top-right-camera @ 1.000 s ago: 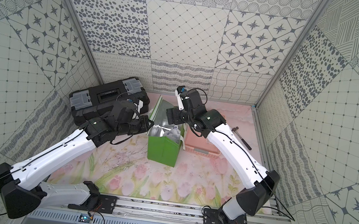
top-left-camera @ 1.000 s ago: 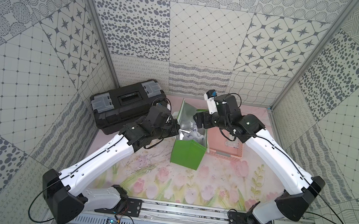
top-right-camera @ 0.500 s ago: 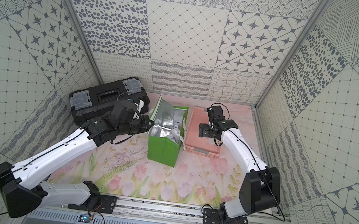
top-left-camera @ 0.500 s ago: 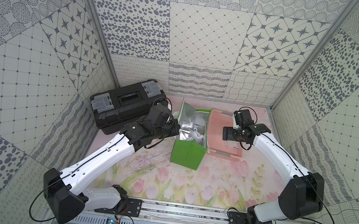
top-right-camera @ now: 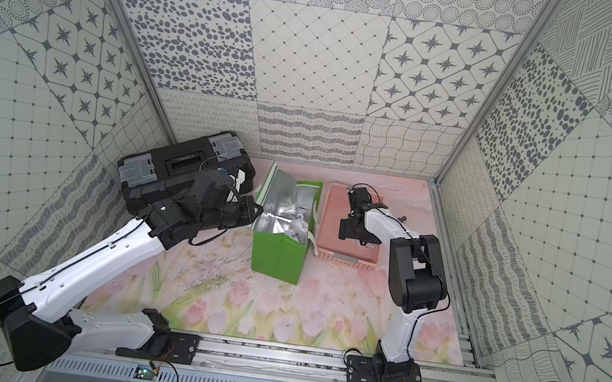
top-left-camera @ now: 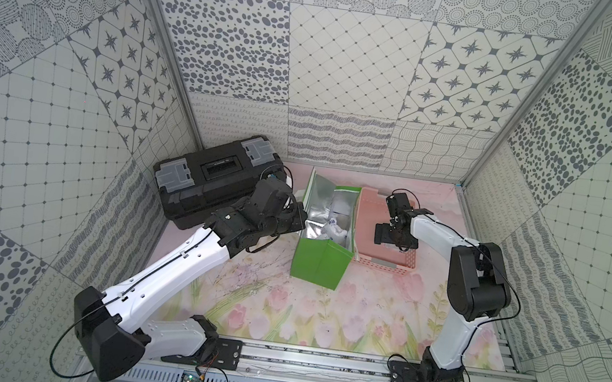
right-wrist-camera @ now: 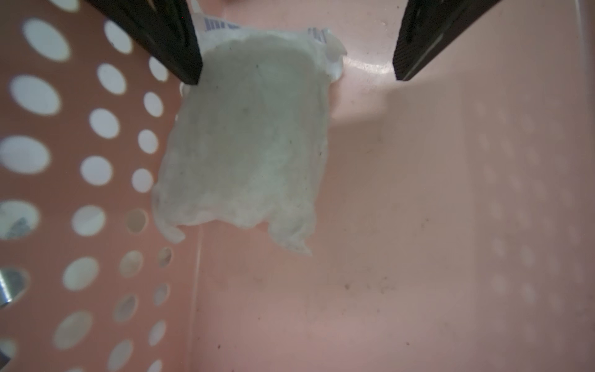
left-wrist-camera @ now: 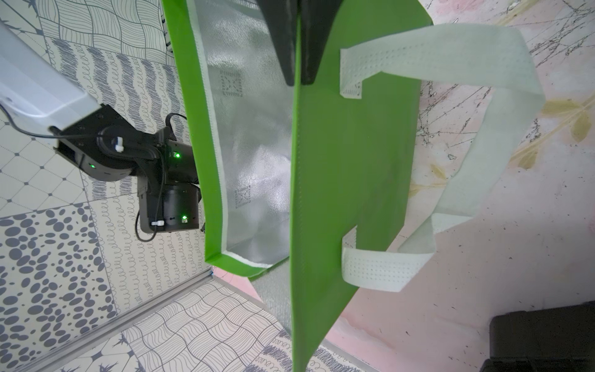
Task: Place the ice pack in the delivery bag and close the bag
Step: Pick up the ice pack from the bin.
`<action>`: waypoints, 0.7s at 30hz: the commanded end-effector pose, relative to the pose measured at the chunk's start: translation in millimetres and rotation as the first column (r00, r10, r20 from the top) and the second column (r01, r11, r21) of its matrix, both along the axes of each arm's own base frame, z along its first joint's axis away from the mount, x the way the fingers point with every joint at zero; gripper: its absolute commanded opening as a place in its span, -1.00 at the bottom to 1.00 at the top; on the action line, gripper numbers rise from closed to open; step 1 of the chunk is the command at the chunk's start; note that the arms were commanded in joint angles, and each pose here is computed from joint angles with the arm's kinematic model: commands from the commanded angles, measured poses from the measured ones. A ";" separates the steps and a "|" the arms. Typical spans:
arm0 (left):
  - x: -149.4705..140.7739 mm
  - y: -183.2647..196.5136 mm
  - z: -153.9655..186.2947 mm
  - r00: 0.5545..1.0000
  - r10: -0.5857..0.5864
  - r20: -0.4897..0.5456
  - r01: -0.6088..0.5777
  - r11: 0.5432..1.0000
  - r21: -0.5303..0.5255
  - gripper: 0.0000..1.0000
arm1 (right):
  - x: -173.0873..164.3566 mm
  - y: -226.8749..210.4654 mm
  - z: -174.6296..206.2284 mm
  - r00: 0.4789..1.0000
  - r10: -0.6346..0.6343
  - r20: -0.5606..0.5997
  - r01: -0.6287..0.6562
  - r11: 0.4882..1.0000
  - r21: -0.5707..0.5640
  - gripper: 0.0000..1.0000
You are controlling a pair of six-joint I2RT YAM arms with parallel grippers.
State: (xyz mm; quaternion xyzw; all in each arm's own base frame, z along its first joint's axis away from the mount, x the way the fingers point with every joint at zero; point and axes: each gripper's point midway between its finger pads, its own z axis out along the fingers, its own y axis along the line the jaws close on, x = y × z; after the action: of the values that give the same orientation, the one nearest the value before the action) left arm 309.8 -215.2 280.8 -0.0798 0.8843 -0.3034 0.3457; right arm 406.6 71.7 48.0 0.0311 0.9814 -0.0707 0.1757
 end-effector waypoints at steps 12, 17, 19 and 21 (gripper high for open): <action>4.5 -2.3 6.0 1.000 -0.001 0.017 0.001 1.000 0.004 -1.00 | 30.1 -6.8 -25.6 0.999 -0.024 -0.021 0.025 0.999 0.035 0.54; 3.5 -3.1 4.7 1.000 -0.009 0.014 0.009 1.000 0.004 -1.00 | 33.9 -2.9 -13.1 1.000 -0.013 0.008 0.012 0.998 0.060 0.06; 2.3 -2.9 5.1 1.000 -0.014 0.015 0.014 1.000 0.004 -1.00 | 36.5 -1.0 2.8 0.999 -0.011 0.048 0.008 0.997 0.078 -0.10; 1.2 -2.7 7.3 1.000 -0.016 0.021 0.016 1.000 0.001 -1.00 | 37.9 3.9 25.6 0.995 0.005 0.101 -0.016 0.994 0.107 -0.26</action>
State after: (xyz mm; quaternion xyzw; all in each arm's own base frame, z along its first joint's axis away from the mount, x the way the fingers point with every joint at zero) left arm 311.4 -216.3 278.8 -0.0801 0.8871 -0.3001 0.3414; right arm 435.1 62.9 36.4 0.0461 0.9823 -0.0521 0.1741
